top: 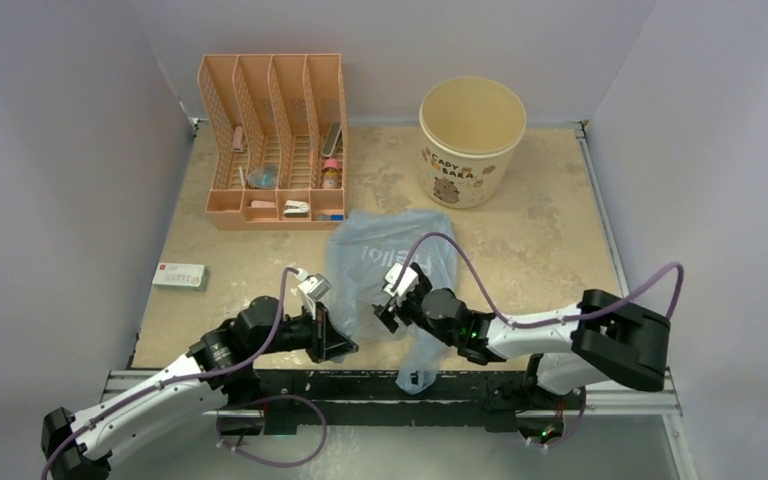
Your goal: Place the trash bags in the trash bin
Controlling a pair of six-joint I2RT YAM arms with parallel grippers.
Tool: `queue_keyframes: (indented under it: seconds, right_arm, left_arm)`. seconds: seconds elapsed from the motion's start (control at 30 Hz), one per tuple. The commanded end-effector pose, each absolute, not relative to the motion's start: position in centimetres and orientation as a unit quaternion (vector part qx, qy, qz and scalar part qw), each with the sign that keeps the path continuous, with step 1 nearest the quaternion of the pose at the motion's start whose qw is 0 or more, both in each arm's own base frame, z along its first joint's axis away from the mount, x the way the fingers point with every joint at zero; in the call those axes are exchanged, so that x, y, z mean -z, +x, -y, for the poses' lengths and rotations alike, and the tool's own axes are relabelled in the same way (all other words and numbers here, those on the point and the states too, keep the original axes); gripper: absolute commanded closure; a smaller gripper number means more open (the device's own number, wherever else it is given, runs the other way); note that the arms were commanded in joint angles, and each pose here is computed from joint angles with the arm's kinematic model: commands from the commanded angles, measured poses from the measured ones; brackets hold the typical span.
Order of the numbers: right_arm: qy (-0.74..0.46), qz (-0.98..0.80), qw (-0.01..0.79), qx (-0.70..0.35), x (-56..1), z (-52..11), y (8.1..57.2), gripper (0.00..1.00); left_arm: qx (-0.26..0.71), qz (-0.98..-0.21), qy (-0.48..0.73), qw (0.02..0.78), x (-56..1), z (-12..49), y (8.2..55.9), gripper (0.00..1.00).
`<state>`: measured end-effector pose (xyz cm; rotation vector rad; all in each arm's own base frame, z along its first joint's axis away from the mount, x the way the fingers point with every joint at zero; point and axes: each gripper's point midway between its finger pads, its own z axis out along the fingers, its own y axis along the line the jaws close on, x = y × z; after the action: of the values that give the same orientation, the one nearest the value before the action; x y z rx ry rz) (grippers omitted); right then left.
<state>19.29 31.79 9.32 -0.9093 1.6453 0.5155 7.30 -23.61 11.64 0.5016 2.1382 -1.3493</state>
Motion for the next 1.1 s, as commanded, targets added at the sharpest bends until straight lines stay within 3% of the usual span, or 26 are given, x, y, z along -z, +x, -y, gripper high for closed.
queue_keyframes:
  seconds: [0.0, 0.27, 0.37, 0.47, 0.5, 0.7, 0.9, 1.07]
  right_arm:
    - [-0.356, -0.690, 0.603, -0.182, -10.9, -32.5, 21.7, 0.18]
    - [-0.371, -0.685, 0.604, -0.168, -10.5, -33.1, 21.8, 0.26]
    - [-0.334, -0.706, 0.608, -0.145, -10.1, -32.5, 22.9, 0.54]
    - [-0.304, -0.733, 0.596, -0.124, -9.9, -32.7, 23.9, 0.94]
    - [-0.303, -0.734, 0.595, -0.127, -10.4, -33.0, 23.9, 1.00]
    - [-0.256, -0.681, 0.607, -0.319, -19.6, -36.0, 20.9, 1.00]
    - [-0.218, -0.616, 0.617, -0.439, -28.2, -35.6, 19.5, 1.00]
    - [-0.199, -0.628, 0.601, -0.452, -26.0, -34.2, 21.8, 1.00]
  left_arm:
    - [0.516, -0.775, 0.188, 0.311, -14.9, 23.6, 7.7, 1.00]
    - [0.508, -0.780, 0.180, 0.318, -14.9, 22.9, 7.6, 1.00]
    - [0.507, -0.778, 0.181, 0.323, -15.1, 22.7, 7.7, 1.00]
    - [0.505, -0.781, 0.181, 0.320, -14.8, 22.7, 7.6, 1.00]
    - [0.505, -0.782, 0.180, 0.318, -14.7, 22.7, 7.6, 1.00]
    - [0.499, -0.788, 0.163, 0.321, -13.6, 22.8, 8.2, 1.00]
    - [0.517, -0.782, 0.148, 0.315, -13.1, 23.6, 8.5, 1.00]
    - [0.524, -0.777, 0.153, 0.313, -13.3, 24.1, 8.6, 1.00]
